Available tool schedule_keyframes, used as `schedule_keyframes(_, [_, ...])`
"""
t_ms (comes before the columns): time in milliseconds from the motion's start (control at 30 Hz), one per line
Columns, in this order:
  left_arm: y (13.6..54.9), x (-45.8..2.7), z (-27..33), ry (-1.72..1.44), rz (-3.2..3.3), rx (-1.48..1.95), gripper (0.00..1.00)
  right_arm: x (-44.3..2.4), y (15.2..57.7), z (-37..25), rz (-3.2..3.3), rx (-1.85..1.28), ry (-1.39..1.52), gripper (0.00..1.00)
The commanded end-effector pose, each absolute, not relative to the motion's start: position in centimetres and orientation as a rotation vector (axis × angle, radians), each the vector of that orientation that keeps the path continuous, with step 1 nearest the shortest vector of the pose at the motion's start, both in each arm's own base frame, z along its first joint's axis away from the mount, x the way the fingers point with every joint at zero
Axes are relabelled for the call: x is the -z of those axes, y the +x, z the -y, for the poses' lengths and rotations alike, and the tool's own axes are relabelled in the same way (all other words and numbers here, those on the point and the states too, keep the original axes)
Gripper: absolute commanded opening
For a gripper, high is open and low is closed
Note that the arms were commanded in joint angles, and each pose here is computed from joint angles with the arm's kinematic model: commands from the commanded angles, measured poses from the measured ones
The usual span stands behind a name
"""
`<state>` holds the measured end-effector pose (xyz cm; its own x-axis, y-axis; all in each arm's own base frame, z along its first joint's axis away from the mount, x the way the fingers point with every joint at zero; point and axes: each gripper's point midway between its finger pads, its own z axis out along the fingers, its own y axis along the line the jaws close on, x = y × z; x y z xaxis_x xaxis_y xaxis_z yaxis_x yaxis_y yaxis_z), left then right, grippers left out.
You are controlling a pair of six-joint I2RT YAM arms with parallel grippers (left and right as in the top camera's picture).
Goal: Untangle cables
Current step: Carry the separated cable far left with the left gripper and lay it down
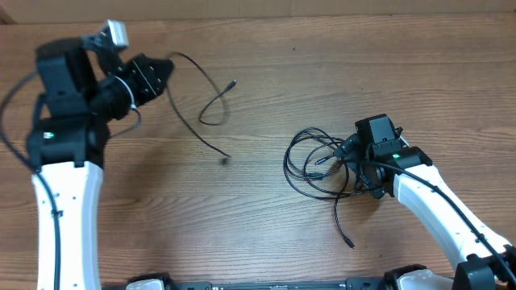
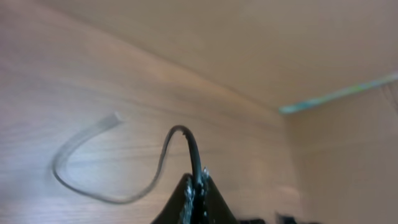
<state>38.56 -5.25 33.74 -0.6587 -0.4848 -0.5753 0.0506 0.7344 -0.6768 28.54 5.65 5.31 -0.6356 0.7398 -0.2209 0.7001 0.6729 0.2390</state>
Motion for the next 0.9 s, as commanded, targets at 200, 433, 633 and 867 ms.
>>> schedule_keyframes(200, [32.9,-40.3,-6.1,-0.624,-2.108,0.101,0.04,-5.2,28.5,-5.5,-2.593,-0.18,1.14,1.0])
schedule_keyframes(433, [27.5,-40.1,-14.1,-1.011,-2.036,-0.041,0.04,-5.2,28.5,-5.5,-2.592,-0.181,1.14,1.0])
schedule_keyframes(633, [23.0,-38.9,-19.0,-1.282,-1.953,-0.062,0.04,-5.2,28.5,-5.5,-2.593,-0.18,1.14,1.0])
schedule_keyframes(867, [19.3,-38.4,-23.8,-1.591,-1.736,-0.117,0.04,-5.2,28.5,-5.5,-2.593,-0.18,1.14,1.0])
